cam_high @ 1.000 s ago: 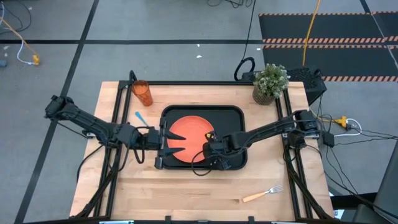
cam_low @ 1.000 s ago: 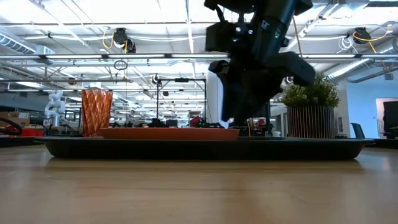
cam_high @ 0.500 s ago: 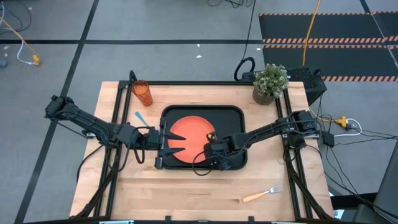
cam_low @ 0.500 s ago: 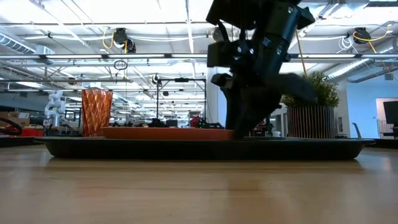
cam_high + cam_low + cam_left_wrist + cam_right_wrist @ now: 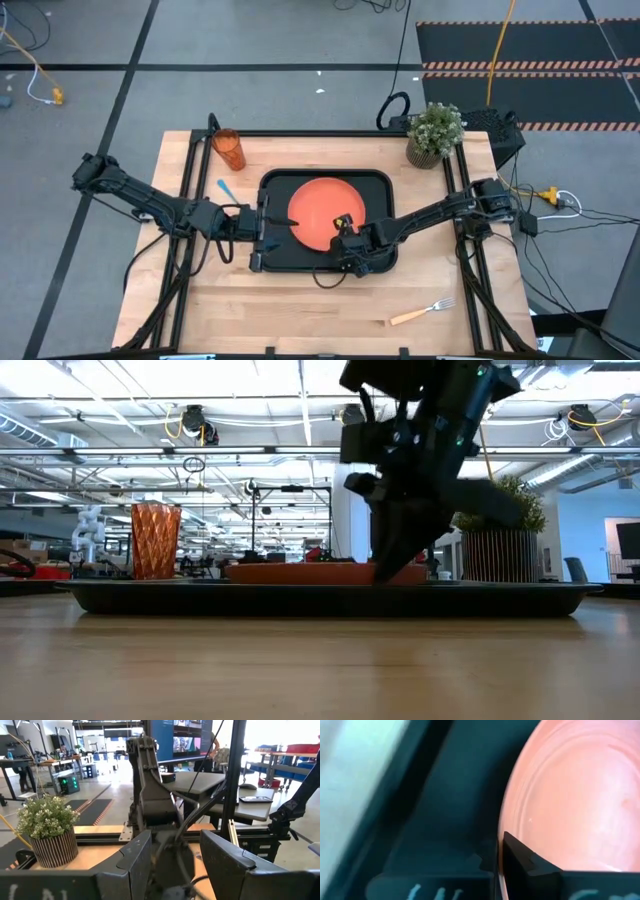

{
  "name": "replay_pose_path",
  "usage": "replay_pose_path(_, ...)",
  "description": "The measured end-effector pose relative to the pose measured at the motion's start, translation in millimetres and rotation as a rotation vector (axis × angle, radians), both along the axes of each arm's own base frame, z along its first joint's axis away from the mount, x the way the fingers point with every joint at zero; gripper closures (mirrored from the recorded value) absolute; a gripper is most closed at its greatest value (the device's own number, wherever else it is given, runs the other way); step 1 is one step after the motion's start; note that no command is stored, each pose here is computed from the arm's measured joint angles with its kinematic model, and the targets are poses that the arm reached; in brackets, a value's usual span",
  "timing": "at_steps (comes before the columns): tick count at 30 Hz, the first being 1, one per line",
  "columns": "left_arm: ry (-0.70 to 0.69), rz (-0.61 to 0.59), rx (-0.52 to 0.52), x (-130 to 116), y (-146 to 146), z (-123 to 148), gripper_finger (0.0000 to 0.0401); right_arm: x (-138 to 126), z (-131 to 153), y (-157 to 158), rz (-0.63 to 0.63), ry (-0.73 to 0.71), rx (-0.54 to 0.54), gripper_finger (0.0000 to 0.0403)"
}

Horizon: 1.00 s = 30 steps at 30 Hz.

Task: Pick and place plate/cup/fork/spoon on tray
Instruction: Put the orange plate on the black serving tray

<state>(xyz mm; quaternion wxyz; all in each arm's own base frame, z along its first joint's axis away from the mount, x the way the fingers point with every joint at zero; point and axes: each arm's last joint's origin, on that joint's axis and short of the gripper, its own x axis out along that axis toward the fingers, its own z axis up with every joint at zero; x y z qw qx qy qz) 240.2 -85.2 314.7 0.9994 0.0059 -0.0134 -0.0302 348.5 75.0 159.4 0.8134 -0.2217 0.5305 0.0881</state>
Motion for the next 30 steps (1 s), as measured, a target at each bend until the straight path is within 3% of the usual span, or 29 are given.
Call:
replay_pose_path(8,-0.001,0.0,0.0,0,0,0,0.0229,-6,18,18,0.041,-0.067,0.032,0.0401)
replay_pose_path(17,-0.001,0.0,-0.003,0,0,0,0.0229,-11,20,42,0.056,-0.098,0.098,0.0401)
replay_pose_path(30,-0.001,0.0,-0.005,0,0,0,0.0229,-7,22,43,0.041,-0.141,0.118,0.0333)
